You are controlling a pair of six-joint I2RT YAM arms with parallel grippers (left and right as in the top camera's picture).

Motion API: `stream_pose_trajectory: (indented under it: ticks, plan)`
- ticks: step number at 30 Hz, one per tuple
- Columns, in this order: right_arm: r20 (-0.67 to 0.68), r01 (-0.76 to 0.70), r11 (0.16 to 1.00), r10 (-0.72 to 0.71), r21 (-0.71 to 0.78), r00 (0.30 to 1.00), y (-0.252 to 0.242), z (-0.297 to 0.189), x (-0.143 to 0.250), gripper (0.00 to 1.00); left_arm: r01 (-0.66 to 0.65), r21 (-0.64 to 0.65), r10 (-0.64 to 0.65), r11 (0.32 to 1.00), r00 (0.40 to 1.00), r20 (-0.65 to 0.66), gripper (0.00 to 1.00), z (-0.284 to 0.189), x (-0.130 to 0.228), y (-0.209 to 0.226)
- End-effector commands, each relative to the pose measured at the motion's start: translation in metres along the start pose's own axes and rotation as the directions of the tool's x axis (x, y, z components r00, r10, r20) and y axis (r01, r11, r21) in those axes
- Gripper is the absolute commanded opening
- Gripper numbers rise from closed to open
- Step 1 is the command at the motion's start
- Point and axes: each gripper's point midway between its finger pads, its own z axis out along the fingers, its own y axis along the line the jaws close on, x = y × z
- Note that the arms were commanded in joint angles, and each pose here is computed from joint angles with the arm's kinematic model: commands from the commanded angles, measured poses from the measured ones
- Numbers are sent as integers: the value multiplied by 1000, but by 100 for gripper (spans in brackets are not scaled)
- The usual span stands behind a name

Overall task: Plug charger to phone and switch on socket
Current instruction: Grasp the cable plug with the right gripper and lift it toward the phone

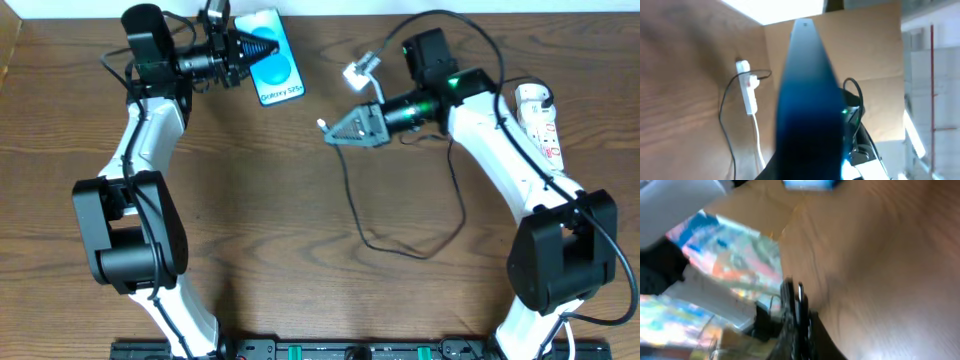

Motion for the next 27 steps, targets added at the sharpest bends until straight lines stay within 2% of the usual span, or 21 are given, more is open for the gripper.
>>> stream_pose_trajectory:
  ticks: [1, 6, 11, 17, 27]
  plan:
    - [15, -97, 993, 98, -68, 995, 18, 12, -17, 1, 20, 39, -22, 999, 999, 47, 7, -2, -11, -46]
    - [56, -60, 992, 67, -109, 996, 34, 22, -41, 1, -30, 83, 25, 996, 998, 59, 7, -4, -10, -74]
    - [52, -44, 991, 51, -125, 997, 42, 29, -43, 1, -30, 85, 25, 996, 998, 58, 8, -4, -10, -75]
    - [68, -45, 994, 51, -95, 996, 37, 31, -45, 1, -124, 92, 120, 988, 992, 48, 7, -5, -4, -83]
    - [69, -2, 992, 11, -128, 998, 45, 30, -48, 1, -182, 83, 181, 980, 983, 19, 7, -5, 1, -81]
